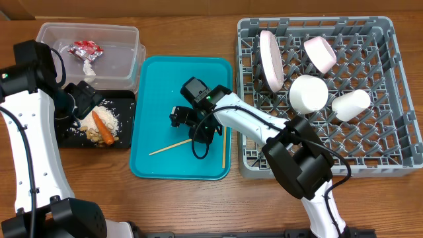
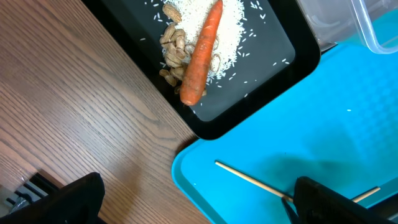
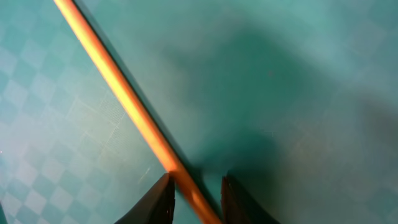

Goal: Sort waste into correct bins and load items into the dishwasher
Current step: 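Close the right gripper on one chopstick and lift it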

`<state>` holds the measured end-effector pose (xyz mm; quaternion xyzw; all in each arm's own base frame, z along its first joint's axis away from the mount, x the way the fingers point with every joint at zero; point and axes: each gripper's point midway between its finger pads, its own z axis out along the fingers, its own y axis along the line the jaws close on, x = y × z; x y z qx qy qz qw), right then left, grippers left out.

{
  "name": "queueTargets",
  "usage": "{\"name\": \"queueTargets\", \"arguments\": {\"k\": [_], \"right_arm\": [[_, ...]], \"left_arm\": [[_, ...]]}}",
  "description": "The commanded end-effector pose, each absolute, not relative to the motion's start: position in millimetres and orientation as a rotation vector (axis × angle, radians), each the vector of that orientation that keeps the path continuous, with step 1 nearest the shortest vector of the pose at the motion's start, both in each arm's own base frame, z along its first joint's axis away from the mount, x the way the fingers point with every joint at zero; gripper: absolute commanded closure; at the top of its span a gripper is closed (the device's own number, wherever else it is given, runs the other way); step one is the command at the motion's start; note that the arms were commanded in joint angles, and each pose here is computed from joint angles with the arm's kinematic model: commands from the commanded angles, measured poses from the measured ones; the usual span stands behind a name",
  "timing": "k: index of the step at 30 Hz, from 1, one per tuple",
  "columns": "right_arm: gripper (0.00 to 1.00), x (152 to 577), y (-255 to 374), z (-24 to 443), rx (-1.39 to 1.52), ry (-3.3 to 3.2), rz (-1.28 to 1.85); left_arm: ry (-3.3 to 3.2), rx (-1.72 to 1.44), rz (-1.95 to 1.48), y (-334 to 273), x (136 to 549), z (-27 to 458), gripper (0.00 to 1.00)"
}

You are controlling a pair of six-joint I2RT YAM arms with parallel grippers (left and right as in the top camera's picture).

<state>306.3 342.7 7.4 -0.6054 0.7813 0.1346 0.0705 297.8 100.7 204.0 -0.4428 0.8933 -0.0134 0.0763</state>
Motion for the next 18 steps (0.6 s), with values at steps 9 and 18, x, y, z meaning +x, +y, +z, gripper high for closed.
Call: {"name": "queueTargets", "arguments": {"k": [9,18], "right_arm": [[0.81,306,338,13,-1.755,2.442,0.362],[0.6,288,325,10,-1.795,2.525,0.374]], "left_arm": [[2.696,-1.315,-0.019,105,295,202,0.02],[2.695,-1.316,-0.012,106,295,202,0.02]]}}
